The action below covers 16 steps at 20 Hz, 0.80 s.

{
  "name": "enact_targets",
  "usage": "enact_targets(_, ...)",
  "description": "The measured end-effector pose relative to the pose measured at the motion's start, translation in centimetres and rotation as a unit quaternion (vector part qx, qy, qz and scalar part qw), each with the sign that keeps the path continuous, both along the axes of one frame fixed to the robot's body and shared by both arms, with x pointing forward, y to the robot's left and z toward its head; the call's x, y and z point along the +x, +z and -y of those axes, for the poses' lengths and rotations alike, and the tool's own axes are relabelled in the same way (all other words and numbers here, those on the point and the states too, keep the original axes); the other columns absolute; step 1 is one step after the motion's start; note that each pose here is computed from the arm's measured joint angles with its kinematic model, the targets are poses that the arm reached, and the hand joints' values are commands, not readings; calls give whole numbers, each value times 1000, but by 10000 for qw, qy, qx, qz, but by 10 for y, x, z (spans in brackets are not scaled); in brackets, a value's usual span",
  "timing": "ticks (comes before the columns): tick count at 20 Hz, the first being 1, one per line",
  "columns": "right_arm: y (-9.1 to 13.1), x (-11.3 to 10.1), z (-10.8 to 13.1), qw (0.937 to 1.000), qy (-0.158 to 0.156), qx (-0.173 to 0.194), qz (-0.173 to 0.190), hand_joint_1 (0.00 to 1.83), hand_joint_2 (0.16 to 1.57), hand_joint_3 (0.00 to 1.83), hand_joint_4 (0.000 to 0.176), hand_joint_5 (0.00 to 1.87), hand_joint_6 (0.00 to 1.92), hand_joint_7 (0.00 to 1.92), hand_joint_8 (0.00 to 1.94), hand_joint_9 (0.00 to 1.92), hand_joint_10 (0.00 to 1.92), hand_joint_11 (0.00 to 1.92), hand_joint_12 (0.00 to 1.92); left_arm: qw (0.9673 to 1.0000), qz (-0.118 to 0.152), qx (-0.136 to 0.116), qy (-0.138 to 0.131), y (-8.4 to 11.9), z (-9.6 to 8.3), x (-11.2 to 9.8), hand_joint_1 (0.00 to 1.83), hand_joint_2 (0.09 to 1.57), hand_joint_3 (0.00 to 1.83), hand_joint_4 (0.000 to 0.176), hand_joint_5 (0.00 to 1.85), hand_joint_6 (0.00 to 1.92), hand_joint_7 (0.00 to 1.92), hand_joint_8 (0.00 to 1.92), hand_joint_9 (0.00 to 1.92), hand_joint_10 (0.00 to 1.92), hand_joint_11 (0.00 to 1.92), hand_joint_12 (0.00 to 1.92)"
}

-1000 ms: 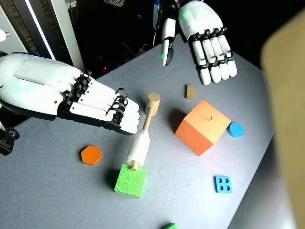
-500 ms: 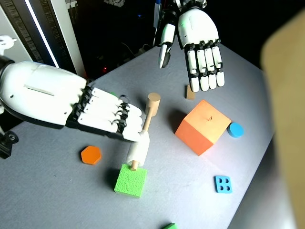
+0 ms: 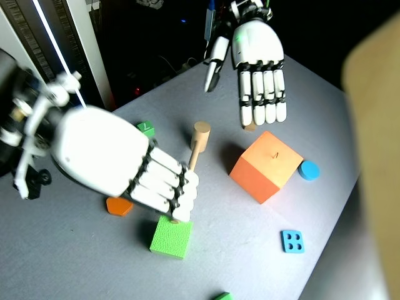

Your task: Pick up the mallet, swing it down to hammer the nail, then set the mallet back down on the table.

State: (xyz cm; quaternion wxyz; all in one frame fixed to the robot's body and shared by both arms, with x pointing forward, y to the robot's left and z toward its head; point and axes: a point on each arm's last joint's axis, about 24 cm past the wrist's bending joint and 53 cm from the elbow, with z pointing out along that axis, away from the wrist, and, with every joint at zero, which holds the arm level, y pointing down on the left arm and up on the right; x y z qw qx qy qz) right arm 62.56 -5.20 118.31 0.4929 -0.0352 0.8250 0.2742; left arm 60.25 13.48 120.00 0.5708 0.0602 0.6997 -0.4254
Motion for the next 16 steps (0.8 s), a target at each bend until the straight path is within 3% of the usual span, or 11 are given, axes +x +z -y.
enact_targets(5, -13, 4, -30, 9996, 199, 91, -180, 1414, 997, 5, 0, 74, 8, 41, 6, 0, 0, 56, 39, 9999, -58, 39, 96, -8, -6, 1, 0, 1294, 0, 0, 108, 0, 80, 1, 52, 0, 14, 56)
enact_targets(10, -18, 16, -39, 9997, 153, 35, -176, 1394, 989, 0, 0, 28, 2, 2, 0, 0, 0, 32, 50, 9990, -231, 237, 314, -31, -20, 5, 0, 1301, 2, 0, 100, 1, 63, 1, 33, 0, 0, 47)
enact_targets(16, -34, 23, -50, 9994, 249, -98, -225, 1407, 975, 0, 0, 33, 4, 11, 4, 0, 0, 28, 73, 9983, -229, 267, 456, -38, -27, 14, 0, 1298, 0, 0, 98, 3, 63, 5, 25, 4, 0, 0)
